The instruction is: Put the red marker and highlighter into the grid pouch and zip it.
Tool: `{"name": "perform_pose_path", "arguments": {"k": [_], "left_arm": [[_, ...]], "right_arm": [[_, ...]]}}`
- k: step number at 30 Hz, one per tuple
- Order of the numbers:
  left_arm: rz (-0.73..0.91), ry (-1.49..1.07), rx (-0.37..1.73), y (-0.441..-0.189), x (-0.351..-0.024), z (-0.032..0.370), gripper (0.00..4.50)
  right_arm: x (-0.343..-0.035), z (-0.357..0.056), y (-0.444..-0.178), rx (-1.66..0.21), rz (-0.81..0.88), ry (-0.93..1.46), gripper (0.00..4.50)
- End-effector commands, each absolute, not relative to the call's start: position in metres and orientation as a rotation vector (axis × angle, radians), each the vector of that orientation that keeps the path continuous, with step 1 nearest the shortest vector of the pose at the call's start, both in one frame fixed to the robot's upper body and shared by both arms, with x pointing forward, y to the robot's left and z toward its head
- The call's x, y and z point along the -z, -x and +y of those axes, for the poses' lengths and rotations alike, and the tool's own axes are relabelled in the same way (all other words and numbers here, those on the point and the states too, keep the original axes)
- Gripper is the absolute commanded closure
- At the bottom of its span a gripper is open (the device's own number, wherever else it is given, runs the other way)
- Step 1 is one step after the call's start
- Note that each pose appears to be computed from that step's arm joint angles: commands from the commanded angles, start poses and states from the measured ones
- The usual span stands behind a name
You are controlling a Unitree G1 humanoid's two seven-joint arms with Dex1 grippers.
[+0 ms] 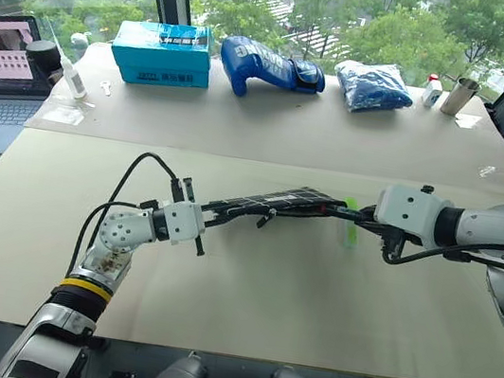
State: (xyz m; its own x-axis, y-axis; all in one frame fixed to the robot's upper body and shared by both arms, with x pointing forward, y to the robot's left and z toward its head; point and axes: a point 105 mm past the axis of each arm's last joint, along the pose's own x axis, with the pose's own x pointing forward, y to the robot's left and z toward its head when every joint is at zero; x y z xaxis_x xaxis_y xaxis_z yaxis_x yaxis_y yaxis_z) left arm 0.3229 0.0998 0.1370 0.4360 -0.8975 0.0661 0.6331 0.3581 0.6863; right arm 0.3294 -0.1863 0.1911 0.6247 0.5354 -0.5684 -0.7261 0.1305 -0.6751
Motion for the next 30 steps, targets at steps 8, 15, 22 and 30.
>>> {"name": "perform_pose_path", "arguments": {"k": [8,15,22,30], "left_arm": [[-0.521,-0.589,1.050,-0.318,-0.146,0.092,4.50],[-0.502,-0.494,1.071,-0.315,-0.141,0.081,4.50],[-0.489,-0.484,1.094,-0.313,-0.137,0.077,4.50],[-0.491,-0.487,1.091,-0.315,-0.138,0.078,4.50]], "right_arm": [[-0.190,-0.136,-0.325,-1.049,0.062,1.230,3.98],[-0.185,-0.108,-0.319,-1.123,-0.010,1.311,3.98],[-0.196,-0.087,-0.319,-1.129,-0.109,1.264,3.98],[-0.198,-0.079,-0.314,-1.161,-0.103,1.106,1.41]]}}
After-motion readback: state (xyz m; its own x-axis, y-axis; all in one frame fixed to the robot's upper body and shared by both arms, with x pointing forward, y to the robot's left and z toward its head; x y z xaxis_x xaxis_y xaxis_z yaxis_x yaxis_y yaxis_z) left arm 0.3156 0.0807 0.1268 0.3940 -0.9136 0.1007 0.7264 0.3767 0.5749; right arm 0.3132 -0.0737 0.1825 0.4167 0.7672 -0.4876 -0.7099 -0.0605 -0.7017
